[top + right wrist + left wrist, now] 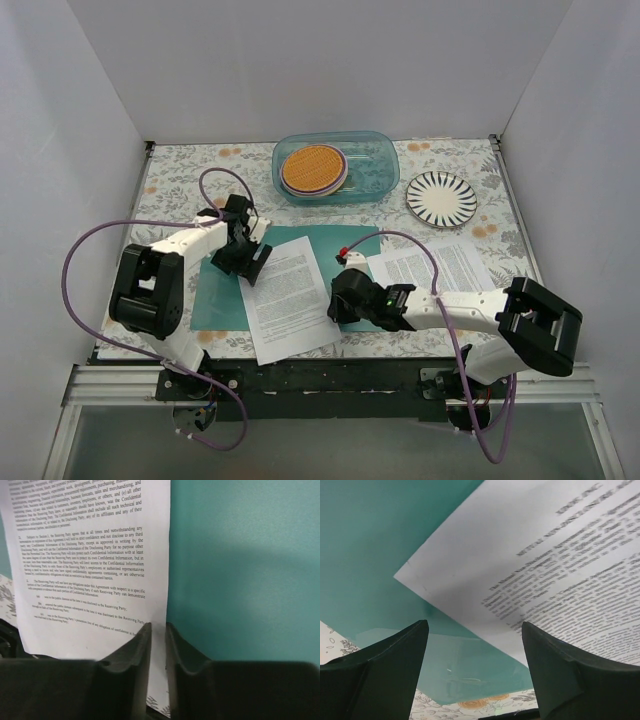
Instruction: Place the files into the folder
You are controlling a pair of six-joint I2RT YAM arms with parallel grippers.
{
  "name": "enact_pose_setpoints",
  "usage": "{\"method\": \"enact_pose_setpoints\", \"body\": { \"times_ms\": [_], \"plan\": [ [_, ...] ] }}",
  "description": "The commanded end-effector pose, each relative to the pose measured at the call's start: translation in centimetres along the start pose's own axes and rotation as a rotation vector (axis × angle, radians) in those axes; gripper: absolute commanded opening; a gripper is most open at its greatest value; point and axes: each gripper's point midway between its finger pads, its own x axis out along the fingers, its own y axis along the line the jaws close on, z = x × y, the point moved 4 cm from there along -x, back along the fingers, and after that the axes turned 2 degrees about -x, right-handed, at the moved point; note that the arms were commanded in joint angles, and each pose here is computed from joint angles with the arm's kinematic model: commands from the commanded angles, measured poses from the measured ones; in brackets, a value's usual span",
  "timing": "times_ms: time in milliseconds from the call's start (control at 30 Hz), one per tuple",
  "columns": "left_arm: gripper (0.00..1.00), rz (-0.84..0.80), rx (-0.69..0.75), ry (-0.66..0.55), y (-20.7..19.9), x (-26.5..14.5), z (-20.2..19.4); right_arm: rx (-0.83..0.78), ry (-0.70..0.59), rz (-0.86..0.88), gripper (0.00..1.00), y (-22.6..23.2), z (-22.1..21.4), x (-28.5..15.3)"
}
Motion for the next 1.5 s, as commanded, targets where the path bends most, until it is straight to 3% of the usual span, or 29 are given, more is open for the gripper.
{"method": "enact_pose_setpoints", "body": {
  "times_ms": [0, 167, 433, 467, 733, 933, 1067, 1133, 1167, 1300, 1467],
  "plan": [
    [0.74, 0.062, 0.045, -0.006, -0.9, 0.8, 0.4, 0.057, -0.039, 0.114, 0.33, 1.8, 1.3, 0.5],
    [0.73, 0.077, 0.071, 0.012, -1.9, 1.4, 0.1, 0.083, -0.047, 0.181, 0.44, 1.6, 2.2, 0.6],
    [0.73, 0.08, 0.098, 0.013, -3.0, 1.4, 0.1, 0.165, -0.023, 0.229, 0.43, -1.0, 2.2, 2.3],
    [0.73, 0.081, 0.1, 0.015, -3.0, 1.4, 0.1, 0.168, 0.025, 0.272, 0.43, -0.8, 1.2, 2.3],
    [0.73, 0.079, 0.098, 0.018, -3.3, 1.5, 0.0, 0.206, 0.053, 0.436, 0.4, 0.6, 0.6, 3.6],
    [0.73, 0.077, 0.096, 0.015, -3.5, 1.5, 0.1, 0.211, 0.022, 0.484, 0.32, 0.9, 1.0, 2.8],
    [0.75, 0.062, 0.078, 0.0, -3.8, 0.9, 0.8, 0.19, -0.004, 0.48, 0.01, 1.0, 1.7, 2.3],
    [0.82, 0.057, 0.067, -0.029, -3.9, -0.4, 1.8, 0.166, -0.031, 0.461, 0.01, 1.1, 2.5, 2.3],
    [0.98, 0.056, 0.062, -0.051, -4.0, -1.9, 2.9, 0.157, -0.045, 0.448, 0.01, 1.1, 2.9, 1.9],
    [0.98, 0.019, 0.011, -0.2, -2.6, -8.4, 6.6, 0.106, -0.142, 0.384, 0.01, 0.8, 5.2, 0.3],
    [0.98, 0.002, -0.113, -0.246, 3.3, -11.4, 7.1, 0.025, -0.309, 0.304, 0.01, 1.1, 9.7, -2.3]
  ]
}}
